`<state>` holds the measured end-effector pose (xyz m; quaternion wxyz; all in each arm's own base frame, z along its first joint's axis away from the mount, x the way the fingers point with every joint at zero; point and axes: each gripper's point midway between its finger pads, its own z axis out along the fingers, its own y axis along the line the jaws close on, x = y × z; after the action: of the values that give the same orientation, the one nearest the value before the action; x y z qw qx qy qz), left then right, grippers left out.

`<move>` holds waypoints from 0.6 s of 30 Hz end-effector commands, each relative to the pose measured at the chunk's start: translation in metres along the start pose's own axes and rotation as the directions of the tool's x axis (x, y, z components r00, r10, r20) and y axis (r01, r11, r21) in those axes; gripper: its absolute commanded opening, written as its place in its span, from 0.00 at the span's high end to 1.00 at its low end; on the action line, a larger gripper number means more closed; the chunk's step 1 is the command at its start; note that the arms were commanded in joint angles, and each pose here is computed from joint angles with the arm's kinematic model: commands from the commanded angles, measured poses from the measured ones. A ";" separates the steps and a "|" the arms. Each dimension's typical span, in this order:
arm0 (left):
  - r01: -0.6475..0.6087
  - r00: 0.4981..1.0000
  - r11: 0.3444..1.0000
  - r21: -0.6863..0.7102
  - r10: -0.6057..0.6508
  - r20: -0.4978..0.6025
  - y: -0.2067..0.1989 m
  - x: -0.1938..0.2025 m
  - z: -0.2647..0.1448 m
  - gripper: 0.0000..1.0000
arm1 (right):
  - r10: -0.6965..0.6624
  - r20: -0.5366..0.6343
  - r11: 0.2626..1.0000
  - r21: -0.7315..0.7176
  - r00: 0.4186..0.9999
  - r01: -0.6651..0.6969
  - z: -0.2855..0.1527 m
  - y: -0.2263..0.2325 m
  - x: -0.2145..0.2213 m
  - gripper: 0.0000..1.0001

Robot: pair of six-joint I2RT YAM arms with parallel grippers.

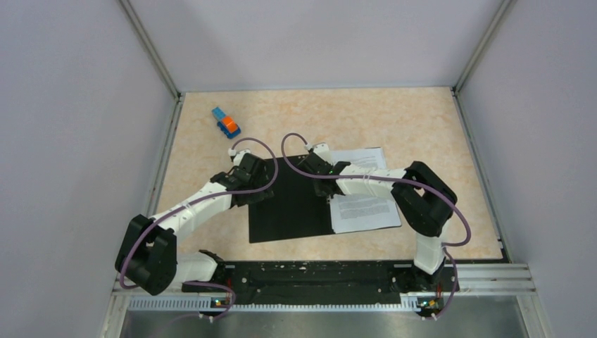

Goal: Put the files into the folder

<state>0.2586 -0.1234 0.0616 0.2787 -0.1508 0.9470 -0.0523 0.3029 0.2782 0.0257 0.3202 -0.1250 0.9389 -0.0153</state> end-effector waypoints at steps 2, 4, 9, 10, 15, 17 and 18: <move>0.020 0.999 1.000 0.011 -0.021 0.041 0.001 -0.008 -0.001 0.26 | 0.014 -0.003 1.000 0.004 1.000 -0.014 0.009 0.004 -0.003 0.88; 0.021 0.999 1.000 0.009 -0.021 0.045 0.002 -0.008 -0.001 0.26 | 0.010 -0.014 1.000 0.012 1.000 -0.010 0.011 0.002 0.001 0.98; 0.018 0.998 1.000 0.024 -0.020 0.068 0.002 -0.015 -0.006 0.23 | 0.027 -0.011 0.999 0.017 1.000 -0.027 0.003 -0.006 -0.004 1.00; 0.019 0.997 0.999 0.027 -0.021 0.072 0.003 -0.017 -0.006 0.22 | 0.036 -0.003 0.999 0.009 0.999 -0.036 -0.002 -0.007 -0.008 1.00; 0.030 0.997 0.996 0.083 -0.035 0.066 0.002 -0.022 -0.008 0.18 | 0.087 0.042 0.995 -0.047 0.995 -0.085 -0.024 -0.018 -0.033 1.00; 0.043 0.997 0.994 0.103 -0.049 0.058 0.003 -0.023 -0.007 0.17 | 0.103 0.047 0.992 -0.077 0.994 -0.099 -0.031 -0.021 -0.039 1.00; 0.053 0.997 0.993 0.110 -0.059 0.057 0.005 -0.025 -0.007 0.16 | 0.111 0.052 0.990 -0.089 0.992 -0.106 -0.035 -0.023 -0.043 1.00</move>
<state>0.2663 -0.1106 0.0723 0.2994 -0.1661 0.9367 -0.0735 0.3089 0.2668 0.0344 0.3086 -0.1058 0.9453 -0.0003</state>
